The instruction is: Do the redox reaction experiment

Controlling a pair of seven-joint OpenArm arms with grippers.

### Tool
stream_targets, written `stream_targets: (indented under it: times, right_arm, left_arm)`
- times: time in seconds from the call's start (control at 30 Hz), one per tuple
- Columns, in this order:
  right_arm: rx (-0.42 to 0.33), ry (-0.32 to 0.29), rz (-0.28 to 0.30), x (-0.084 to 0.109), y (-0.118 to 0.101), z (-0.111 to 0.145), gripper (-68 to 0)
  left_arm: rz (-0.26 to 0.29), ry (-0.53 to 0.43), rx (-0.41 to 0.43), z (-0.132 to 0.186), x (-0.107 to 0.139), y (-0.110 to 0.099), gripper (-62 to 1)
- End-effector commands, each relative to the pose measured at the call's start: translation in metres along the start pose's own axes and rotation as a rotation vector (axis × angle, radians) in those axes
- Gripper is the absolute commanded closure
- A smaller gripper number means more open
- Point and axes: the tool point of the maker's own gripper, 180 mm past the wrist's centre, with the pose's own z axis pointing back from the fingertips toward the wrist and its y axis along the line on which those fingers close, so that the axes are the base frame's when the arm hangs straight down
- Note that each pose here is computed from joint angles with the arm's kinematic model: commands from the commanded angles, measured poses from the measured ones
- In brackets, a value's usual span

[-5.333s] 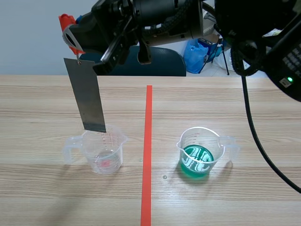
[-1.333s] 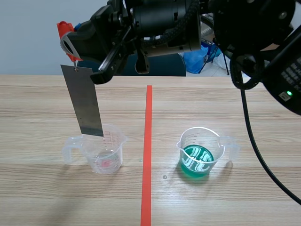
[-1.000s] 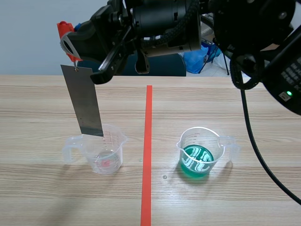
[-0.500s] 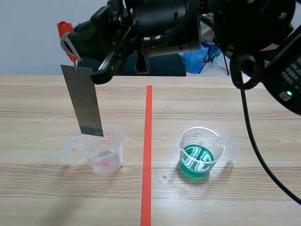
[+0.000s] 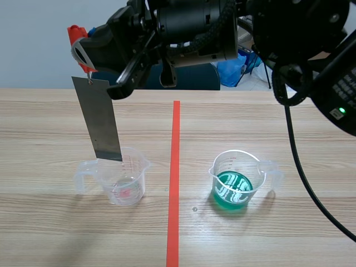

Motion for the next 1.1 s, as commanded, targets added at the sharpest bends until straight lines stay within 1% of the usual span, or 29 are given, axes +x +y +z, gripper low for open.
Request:
stream_targets:
  times: [0.0, 0.37, 0.43, 0.6, 0.77, 0.83, 1.07]
  right_arm:
    - [0.002, -0.021, 0.019, 0.01, -0.001, 0.0, -0.6]
    - [-0.001, -0.017, 0.014, 0.008, -0.003, 0.0, -0.7]
    - [-0.007, -0.009, 0.006, 0.004, -0.006, -0.001, -0.7]
    - [-0.035, -0.014, -0.026, -0.006, -0.017, 0.0, -0.7]
    - [-0.055, -0.039, -0.058, -0.012, -0.027, 0.0, -0.6]
    - [-0.061, -0.046, -0.061, -0.014, -0.029, -0.002, -0.6]
    - [-0.082, -0.032, -0.085, -0.027, -0.037, -0.009, -0.6]
  left_arm:
    - [0.001, -0.031, 0.014, -0.001, 0.007, 0.003, -62.3]
    - [0.001, -0.031, 0.014, -0.001, 0.007, 0.003, -62.3]
    - [0.001, -0.031, 0.014, -0.001, 0.007, 0.003, -62.3]
    - [0.001, -0.031, 0.014, -0.001, 0.007, 0.003, -62.3]
    - [0.001, -0.031, 0.014, -0.001, 0.007, 0.003, -62.3]
    - [0.001, -0.031, 0.013, -0.001, 0.007, 0.003, -62.3]
    - [0.001, -0.031, 0.013, -0.001, 0.007, 0.003, -62.3]
